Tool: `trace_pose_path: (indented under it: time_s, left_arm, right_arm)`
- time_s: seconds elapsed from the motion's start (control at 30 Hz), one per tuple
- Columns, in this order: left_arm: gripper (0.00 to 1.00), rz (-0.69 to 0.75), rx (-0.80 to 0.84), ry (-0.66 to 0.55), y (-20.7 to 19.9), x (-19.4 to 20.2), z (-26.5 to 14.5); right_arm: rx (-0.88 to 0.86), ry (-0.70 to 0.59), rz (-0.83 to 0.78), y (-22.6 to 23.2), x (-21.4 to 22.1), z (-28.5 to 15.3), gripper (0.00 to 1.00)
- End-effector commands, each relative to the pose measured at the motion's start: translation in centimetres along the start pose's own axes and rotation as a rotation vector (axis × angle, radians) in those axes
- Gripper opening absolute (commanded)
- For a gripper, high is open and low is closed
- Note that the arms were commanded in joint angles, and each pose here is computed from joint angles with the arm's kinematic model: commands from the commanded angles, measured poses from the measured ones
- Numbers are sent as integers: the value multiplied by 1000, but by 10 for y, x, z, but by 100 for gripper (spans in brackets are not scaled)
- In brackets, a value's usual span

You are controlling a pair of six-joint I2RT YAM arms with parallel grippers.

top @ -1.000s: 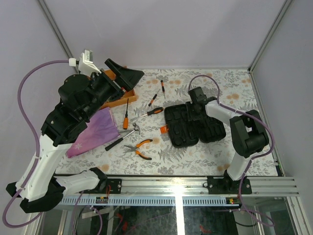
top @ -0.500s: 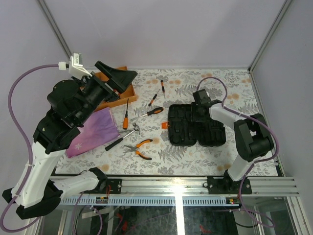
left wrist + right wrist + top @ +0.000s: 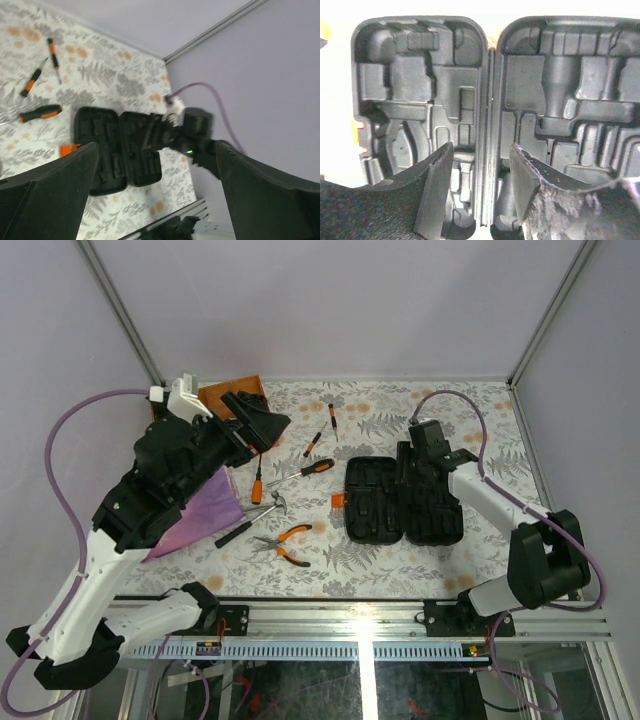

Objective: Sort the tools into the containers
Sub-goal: Adjust the storage box at the center of the board.

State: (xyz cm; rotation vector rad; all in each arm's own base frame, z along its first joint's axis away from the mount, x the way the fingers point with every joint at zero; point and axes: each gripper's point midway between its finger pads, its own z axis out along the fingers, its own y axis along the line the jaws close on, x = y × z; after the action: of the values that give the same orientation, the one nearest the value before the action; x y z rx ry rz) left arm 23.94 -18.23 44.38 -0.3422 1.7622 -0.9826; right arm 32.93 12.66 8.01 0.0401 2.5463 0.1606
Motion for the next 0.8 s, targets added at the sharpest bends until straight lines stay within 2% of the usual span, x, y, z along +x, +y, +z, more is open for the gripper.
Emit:
trace_pose_path:
  time_s: [0.0,0.27,0.5,0.77]
  left_arm:
    - [100,49,-51,36,25,19,9]
    - [100,99,-227,103,80,52,25]
    - [100,112,-375,145,131,78,32]
    - [100,114,-494,257,182,106,39]
  right_arm:
    - [-114,-101,-35,18,-26,-28,57]
    - [-203,-131,-45,27,-21,-51,59]
    - [-200,-161,-1,26,-14,-65,62]
    - [9,-88,-67,21,20,-56,63]
